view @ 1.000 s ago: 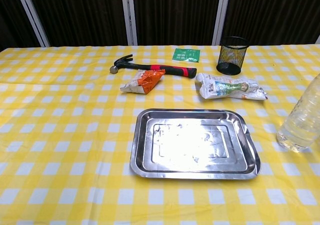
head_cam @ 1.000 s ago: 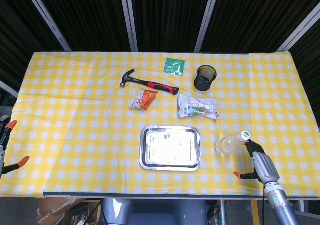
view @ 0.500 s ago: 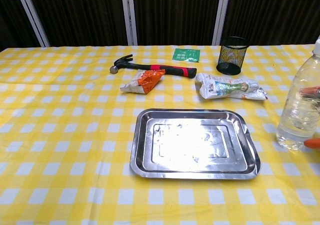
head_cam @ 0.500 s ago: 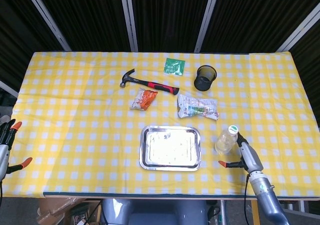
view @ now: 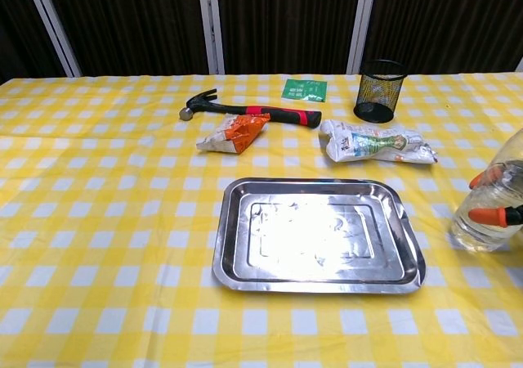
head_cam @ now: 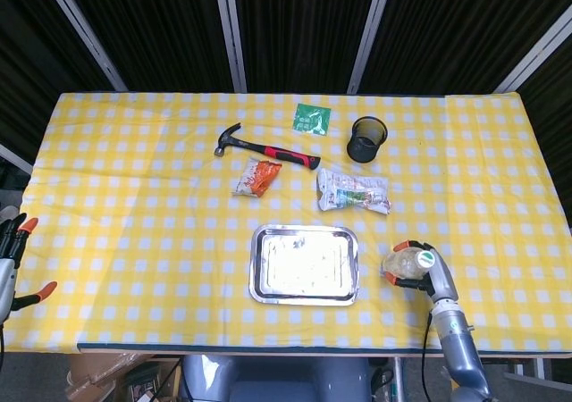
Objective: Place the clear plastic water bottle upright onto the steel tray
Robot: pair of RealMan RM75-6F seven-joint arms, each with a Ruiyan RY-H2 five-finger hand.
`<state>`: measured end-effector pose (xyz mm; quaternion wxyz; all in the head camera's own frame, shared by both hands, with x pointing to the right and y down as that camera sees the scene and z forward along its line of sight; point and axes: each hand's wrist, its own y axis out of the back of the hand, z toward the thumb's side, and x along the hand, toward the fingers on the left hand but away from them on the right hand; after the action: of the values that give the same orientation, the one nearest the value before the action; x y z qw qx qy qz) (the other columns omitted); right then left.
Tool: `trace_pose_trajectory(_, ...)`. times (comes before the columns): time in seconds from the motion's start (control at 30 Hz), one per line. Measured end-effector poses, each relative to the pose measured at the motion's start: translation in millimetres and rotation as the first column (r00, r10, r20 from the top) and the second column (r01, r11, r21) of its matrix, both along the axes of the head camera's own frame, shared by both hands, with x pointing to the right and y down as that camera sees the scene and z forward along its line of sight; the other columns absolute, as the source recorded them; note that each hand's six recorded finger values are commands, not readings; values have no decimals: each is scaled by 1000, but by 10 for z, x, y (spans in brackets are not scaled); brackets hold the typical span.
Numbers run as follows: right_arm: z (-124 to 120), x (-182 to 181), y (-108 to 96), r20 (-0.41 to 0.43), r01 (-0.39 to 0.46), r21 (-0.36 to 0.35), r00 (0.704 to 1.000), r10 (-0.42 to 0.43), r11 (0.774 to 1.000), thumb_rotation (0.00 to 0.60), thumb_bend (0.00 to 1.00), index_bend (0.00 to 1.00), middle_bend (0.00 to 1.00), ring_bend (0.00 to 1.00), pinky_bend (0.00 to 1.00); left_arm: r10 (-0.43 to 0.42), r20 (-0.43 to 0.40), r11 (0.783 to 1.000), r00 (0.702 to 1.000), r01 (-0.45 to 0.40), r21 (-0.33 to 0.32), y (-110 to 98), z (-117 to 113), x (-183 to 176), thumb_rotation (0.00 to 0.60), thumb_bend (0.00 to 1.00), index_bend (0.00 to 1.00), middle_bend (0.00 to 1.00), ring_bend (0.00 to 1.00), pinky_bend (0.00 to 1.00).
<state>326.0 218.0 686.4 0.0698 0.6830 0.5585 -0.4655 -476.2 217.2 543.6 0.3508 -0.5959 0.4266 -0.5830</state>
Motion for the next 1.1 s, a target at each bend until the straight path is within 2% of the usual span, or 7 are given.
trace_pose_trajectory(0.23,-38,-57,2,44,-27,2,999,26,1000,600,393,723,595,274,0,2,-1,1000,1000,-2,-1,2,1,6,600,190,63,0,0,0)
trace_pose_trajectory(0.43,-261,-258,-67,73,42,31,996,-44,999,600,408,724,601,276,0,1,-11,1000,1000,-1,13,-1,-34,3,600,190,63,0,0,0)
trace_pose_trajectory(0.67,-559,-690,-188,84,160,51,983,-164,986,600,413,724,603,278,0,-5,-19,1000,1000,6,24,-1,-74,-28,600,190,63,0,0,0)
trace_pose_trajectory(0.97,-532,-1057,-182,82,212,-25,974,-210,977,600,416,724,603,278,0,-12,-30,999,999,13,30,-15,-104,-66,600,190,63,0,0,0)
trace_pose_trajectory(1.1,-598,-1142,-183,98,219,-37,972,-215,975,600,424,724,604,278,0,-21,-38,999,999,23,36,-23,-124,-94,600,190,63,0,0,0)
